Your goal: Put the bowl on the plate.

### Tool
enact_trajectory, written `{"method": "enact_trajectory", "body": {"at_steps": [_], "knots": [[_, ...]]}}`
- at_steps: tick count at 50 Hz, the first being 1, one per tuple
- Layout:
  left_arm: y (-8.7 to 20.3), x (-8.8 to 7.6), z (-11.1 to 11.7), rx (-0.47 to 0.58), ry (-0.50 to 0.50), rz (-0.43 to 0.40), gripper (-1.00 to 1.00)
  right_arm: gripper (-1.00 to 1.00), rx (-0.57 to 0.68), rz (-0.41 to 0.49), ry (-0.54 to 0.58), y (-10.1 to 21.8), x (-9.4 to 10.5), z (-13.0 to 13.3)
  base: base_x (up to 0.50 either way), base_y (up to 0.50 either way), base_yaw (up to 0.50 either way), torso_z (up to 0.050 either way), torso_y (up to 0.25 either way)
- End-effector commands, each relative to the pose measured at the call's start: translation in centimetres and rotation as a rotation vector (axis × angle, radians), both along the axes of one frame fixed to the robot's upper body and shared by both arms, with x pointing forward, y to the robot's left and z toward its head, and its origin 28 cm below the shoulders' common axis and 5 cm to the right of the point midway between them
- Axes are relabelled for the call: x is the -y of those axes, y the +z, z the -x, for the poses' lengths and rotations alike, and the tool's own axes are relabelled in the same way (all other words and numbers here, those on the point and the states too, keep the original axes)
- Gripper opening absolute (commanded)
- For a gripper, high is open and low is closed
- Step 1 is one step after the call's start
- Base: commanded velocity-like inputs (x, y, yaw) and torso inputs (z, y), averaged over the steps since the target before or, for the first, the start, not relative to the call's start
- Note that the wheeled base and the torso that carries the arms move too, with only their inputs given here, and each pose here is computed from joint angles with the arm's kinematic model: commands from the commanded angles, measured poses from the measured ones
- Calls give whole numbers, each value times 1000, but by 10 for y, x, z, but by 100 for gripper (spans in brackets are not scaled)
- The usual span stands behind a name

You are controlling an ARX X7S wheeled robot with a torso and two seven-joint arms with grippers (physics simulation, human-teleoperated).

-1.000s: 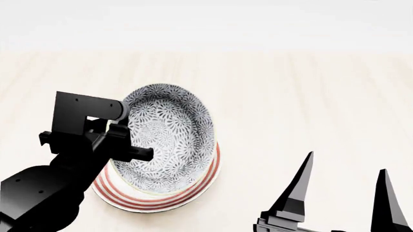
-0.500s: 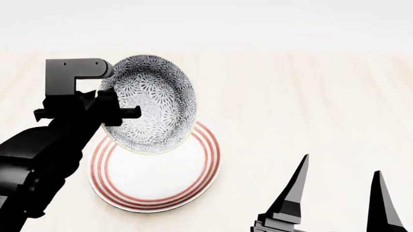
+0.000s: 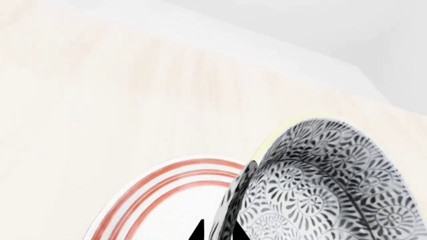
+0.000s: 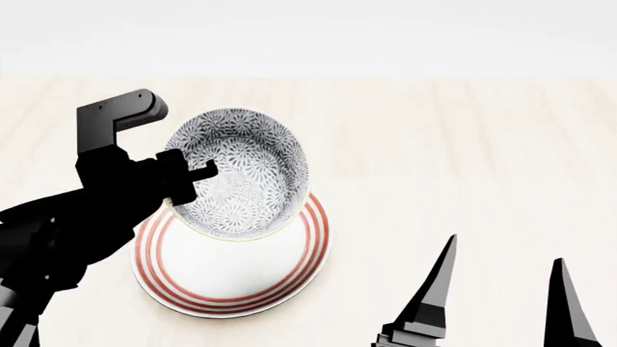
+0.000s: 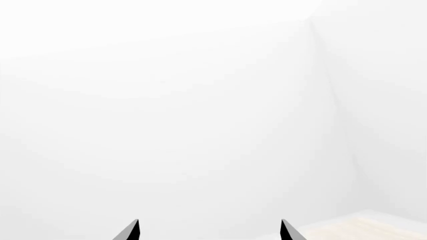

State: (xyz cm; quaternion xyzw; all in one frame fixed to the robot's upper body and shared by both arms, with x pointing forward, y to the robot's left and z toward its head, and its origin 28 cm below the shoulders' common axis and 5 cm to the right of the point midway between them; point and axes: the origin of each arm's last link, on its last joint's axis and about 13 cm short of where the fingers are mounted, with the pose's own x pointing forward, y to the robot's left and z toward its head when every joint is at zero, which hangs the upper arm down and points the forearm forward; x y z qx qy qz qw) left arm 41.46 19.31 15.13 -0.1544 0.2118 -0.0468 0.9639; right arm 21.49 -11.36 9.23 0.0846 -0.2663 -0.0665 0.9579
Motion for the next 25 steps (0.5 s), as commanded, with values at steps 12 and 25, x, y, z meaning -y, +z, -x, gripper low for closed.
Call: {"method": "enact_trajectory", "body": {"at_steps": [12, 25], "knots": [[-24, 13, 12, -138, -30, 56, -100, 100, 9, 11, 0, 1, 0, 0, 0, 0, 0, 0, 1], [-27, 12, 11, -111, -22, 47, -100, 100, 6, 13, 5, 0, 0, 1, 0, 0, 0, 0, 0]]}}
